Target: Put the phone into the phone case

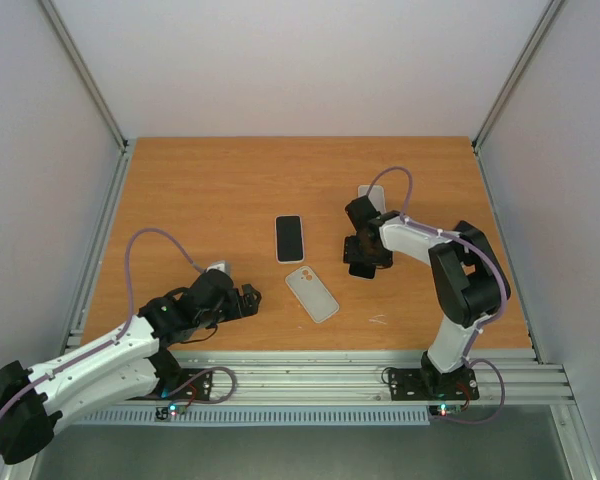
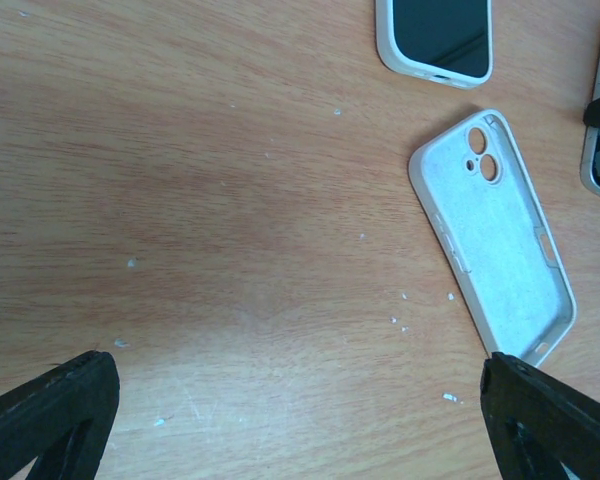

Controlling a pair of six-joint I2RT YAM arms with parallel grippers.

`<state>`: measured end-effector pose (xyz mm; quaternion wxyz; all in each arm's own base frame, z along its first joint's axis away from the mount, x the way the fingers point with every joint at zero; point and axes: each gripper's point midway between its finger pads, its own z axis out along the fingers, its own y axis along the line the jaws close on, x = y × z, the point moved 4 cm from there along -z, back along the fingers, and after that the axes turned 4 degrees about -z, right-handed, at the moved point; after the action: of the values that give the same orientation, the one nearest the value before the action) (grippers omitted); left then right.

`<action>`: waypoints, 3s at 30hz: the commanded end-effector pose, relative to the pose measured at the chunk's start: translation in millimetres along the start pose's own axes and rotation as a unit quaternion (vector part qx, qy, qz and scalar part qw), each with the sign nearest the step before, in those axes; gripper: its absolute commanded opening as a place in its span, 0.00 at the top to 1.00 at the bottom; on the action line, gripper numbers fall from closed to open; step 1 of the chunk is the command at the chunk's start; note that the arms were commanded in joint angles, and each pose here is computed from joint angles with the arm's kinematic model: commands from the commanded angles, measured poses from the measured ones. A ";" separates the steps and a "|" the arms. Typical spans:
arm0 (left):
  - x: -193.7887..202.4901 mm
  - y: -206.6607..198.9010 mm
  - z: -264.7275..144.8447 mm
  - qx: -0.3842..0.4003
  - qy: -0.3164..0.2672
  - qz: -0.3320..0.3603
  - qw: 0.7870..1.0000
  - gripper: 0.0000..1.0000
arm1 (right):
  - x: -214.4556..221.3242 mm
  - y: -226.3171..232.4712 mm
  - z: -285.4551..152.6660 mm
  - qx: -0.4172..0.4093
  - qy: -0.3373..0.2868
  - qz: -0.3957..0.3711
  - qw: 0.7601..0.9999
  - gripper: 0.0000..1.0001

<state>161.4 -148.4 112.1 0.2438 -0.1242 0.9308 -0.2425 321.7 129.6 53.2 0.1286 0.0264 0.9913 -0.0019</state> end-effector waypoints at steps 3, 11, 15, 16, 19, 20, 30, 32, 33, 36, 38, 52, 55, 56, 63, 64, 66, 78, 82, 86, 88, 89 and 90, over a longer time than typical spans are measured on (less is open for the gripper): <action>-2.6 -15.9 1.0 0.050 -0.002 -0.021 0.999 0.01 | 28.5 -15.6 6.6 0.025 0.032 -0.003 0.999 0.28; -0.1 -38.4 3.4 0.111 0.021 -0.018 0.993 0.01 | 27.5 -5.6 -28.6 -0.020 -0.015 -0.027 0.999 0.40; 0.7 -49.2 6.3 0.136 0.032 -0.018 0.990 0.01 | 29.0 7.5 -48.3 -0.050 -0.039 -0.061 0.996 0.43; 0.7 -51.2 7.1 0.141 0.034 -0.018 0.989 0.01 | 30.3 12.0 -52.9 -0.056 -0.044 -0.070 0.995 0.44; 1.6 -56.7 10.0 0.156 0.042 -0.023 0.987 0.01 | 34.2 26.3 -65.7 -0.075 -0.059 -0.096 0.991 0.45; 1.8 -58.9 10.1 0.162 0.043 -0.026 0.985 0.01 | 35.7 31.5 -70.0 -0.080 -0.066 -0.106 0.989 0.45; -9.6 -85.0 4.9 0.235 0.024 -0.041 0.971 0.03 | 68.5 88.5 -113.1 -0.143 -0.140 -0.201 0.959 0.46; -10.1 -88.1 5.8 0.242 0.026 -0.043 0.969 0.05 | 73.2 93.2 -119.4 -0.160 -0.154 -0.204 0.953 0.46; -10.3 -89.9 6.8 0.246 0.027 -0.042 0.968 0.06 | 76.9 95.4 -121.0 -0.170 -0.159 -0.208 0.950 0.47; -8.7 -96.8 10.9 0.262 0.037 -0.041 0.963 0.09 | 83.3 101.8 -129.5 -0.193 -0.178 -0.216 0.940 0.47; -8.4 -103.3 13.9 0.276 0.045 -0.042 0.959 0.11 | 86.1 104.9 -133.4 -0.208 -0.186 -0.217 0.935 0.48; -5.3 -129.2 35.1 0.346 0.080 -0.059 0.933 0.39 | 100.7 120.8 -143.9 -0.279 -0.215 -0.234 0.906 0.49; -6.3 -127.5 35.2 0.342 0.074 -0.058 0.935 0.46 | 102.5 125.0 -146.0 -0.296 -0.217 -0.238 0.899 0.49; -6.5 -127.2 35.5 0.339 0.073 -0.058 0.936 0.48 | 102.6 125.3 -146.1 -0.298 -0.220 -0.237 0.898 0.49; -5.5 -127.8 34.9 0.340 0.076 -0.054 0.936 0.67 | 105.5 131.3 -148.9 -0.320 -0.220 -0.238 0.890 0.49; -5.7 -127.6 34.0 0.341 0.075 -0.054 0.935 0.70 | 105.6 131.7 -149.3 -0.323 -0.220 -0.238 0.889 0.48; -6.0 -127.2 31.0 0.343 0.073 -0.053 0.935 0.76 | 106.5 133.0 -149.6 -0.328 -0.219 -0.239 0.887 0.47; -13.9 -113.9 3.7 0.334 0.023 -0.033 0.942 1.00 | 116.2 131.9 -167.3 -0.379 -0.223 -0.247 0.863 0.12; -16.7 -111.5 -8.6 0.345 0.006 -0.023 0.938 1.00 | 119.8 128.2 -180.0 -0.402 -0.231 -0.252 0.850 0.06; -18.0 -111.3 -23.1 0.370 -0.011 -0.010 0.929 1.00 | 122.8 124.4 -191.8 -0.429 -0.233 -0.257 0.834 0.03; -18.0 -114.5 -33.7 0.395 -0.017 0.000 0.919 1.00 | 123.4 122.7 -194.6 -0.446 -0.231 -0.255 0.826 0.04; -17.5 -115.2 -38.4 0.407 -0.021 0.005 0.913 1.00 | 123.5 122.2 -196.3 -0.456 -0.228 -0.253 0.822 0.05; -17.4 -115.7 -43.0 0.418 -0.024 0.007 0.908 1.00 | 123.2 121.8 -198.2 -0.466 -0.225 -0.250 0.819 0.06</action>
<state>171.8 -226.4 177.8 0.2492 -0.0495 0.7915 -0.5558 162.9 259.1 204.3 0.3447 -0.2786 0.8124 0.3790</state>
